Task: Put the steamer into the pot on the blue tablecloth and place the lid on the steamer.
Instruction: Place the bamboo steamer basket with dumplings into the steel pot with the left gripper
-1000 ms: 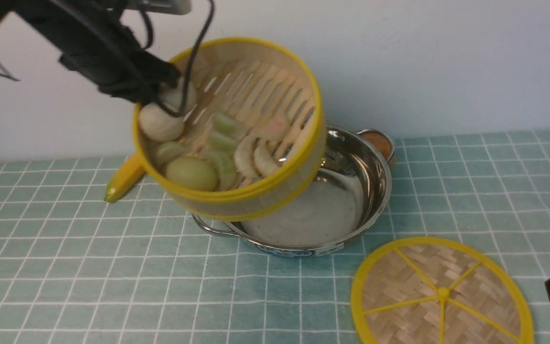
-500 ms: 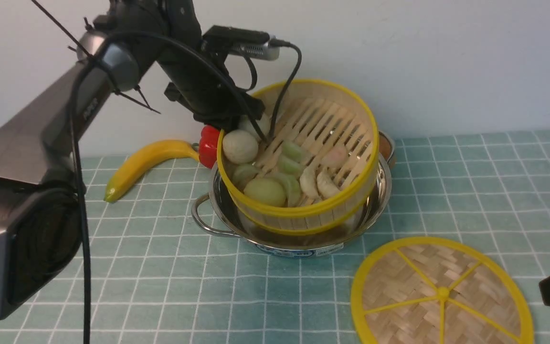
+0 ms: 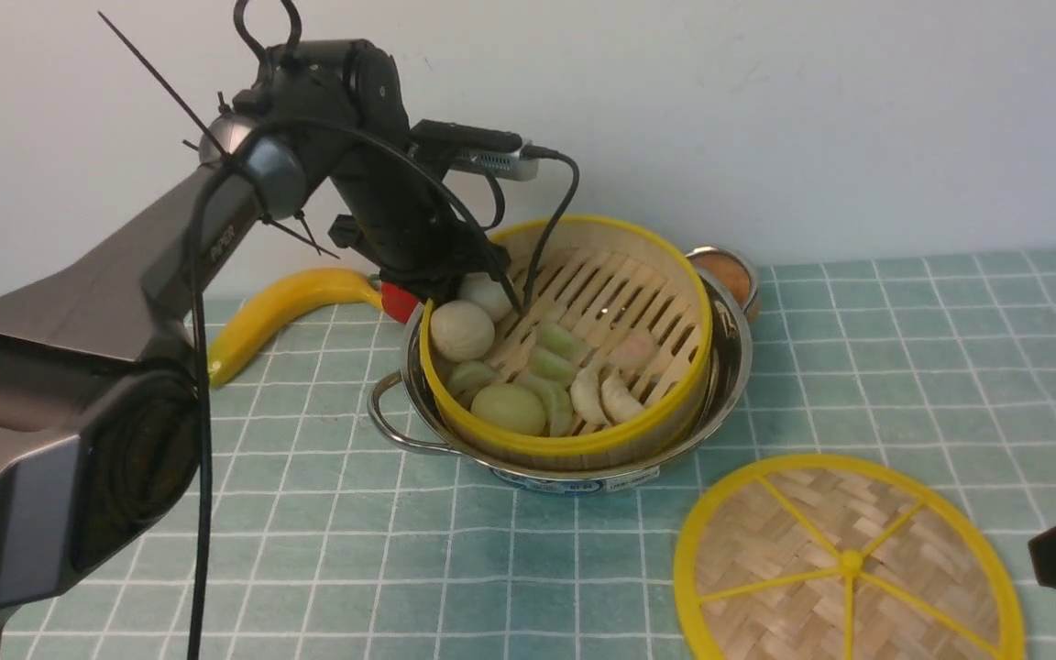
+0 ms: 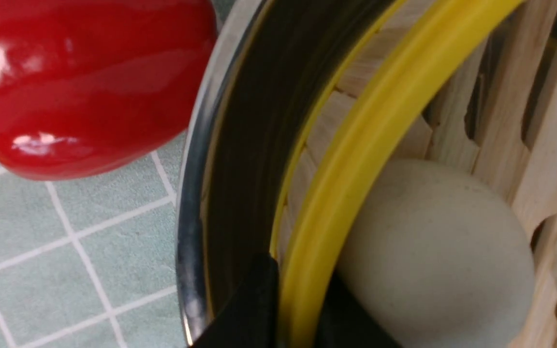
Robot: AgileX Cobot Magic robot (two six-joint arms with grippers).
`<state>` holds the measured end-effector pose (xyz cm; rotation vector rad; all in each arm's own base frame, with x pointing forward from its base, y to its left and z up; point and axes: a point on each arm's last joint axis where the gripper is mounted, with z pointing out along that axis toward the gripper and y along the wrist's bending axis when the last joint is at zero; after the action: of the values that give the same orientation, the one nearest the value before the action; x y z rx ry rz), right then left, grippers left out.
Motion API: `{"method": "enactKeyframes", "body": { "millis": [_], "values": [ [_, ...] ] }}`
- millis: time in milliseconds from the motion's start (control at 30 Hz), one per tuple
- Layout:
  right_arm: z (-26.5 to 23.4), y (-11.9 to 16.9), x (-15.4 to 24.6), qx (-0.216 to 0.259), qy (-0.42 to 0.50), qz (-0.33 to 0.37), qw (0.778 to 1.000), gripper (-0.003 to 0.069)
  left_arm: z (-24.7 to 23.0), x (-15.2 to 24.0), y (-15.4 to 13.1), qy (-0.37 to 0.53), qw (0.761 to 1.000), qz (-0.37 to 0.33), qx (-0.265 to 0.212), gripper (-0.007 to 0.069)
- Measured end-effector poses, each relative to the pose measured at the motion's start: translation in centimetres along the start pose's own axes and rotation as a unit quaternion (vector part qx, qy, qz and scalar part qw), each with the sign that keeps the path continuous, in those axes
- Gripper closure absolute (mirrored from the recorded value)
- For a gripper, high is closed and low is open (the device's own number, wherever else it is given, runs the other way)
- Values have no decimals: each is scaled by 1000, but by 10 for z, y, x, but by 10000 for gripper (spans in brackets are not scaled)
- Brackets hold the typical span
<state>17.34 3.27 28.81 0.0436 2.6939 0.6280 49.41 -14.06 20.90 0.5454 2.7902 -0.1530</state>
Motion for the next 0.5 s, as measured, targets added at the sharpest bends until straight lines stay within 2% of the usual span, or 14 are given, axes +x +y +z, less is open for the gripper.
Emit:
{"method": "enactKeyframes", "body": {
  "millis": [267,500],
  "values": [
    [0,0,0,0,0,0,1000,417,2,0,0,2,1000,0,0,586],
    [0,0,0,0,2,0,1000,417,17,0,-2,2,1000,-9,19,586]
  ]
}}
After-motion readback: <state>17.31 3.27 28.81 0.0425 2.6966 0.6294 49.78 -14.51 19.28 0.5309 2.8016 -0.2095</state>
